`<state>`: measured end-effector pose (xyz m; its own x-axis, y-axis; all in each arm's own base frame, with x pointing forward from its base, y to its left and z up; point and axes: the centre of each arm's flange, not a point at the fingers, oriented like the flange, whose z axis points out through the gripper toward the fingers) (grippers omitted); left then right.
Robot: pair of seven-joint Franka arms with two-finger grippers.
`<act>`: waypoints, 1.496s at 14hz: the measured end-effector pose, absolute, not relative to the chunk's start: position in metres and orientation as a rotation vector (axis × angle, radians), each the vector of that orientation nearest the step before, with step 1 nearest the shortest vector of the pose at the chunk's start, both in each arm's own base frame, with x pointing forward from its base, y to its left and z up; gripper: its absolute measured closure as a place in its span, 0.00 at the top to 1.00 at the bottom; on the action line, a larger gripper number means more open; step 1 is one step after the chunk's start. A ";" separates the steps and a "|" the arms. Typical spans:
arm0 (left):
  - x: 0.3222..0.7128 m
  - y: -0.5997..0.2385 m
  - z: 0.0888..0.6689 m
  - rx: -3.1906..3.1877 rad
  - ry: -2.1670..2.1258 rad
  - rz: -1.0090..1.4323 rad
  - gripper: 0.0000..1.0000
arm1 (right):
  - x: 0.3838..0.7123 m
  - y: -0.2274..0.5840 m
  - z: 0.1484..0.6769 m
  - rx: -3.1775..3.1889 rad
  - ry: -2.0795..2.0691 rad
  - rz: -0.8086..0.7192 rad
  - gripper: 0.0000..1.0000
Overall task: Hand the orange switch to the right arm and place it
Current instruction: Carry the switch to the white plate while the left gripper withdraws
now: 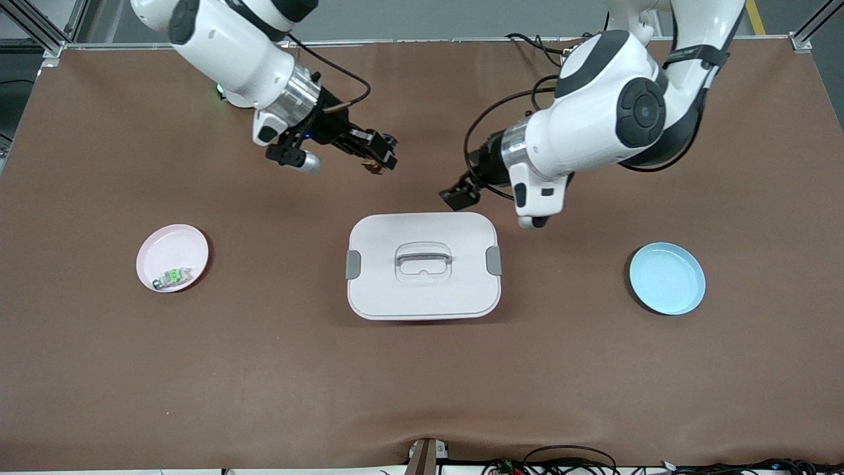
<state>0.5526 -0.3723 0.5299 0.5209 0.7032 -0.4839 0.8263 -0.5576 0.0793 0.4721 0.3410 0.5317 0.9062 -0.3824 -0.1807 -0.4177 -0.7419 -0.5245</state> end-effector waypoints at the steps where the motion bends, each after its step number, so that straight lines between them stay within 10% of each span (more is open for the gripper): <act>1: 0.557 -0.361 0.530 2.514 1.274 -0.534 1.00 | 0.478 0.328 0.538 -2.538 0.517 0.091 0.41; 21: 0.612 -0.127 0.598 3.207 0.446 0.122 1.00 | 0.557 0.048 0.512 -2.825 -1.314 0.106 0.41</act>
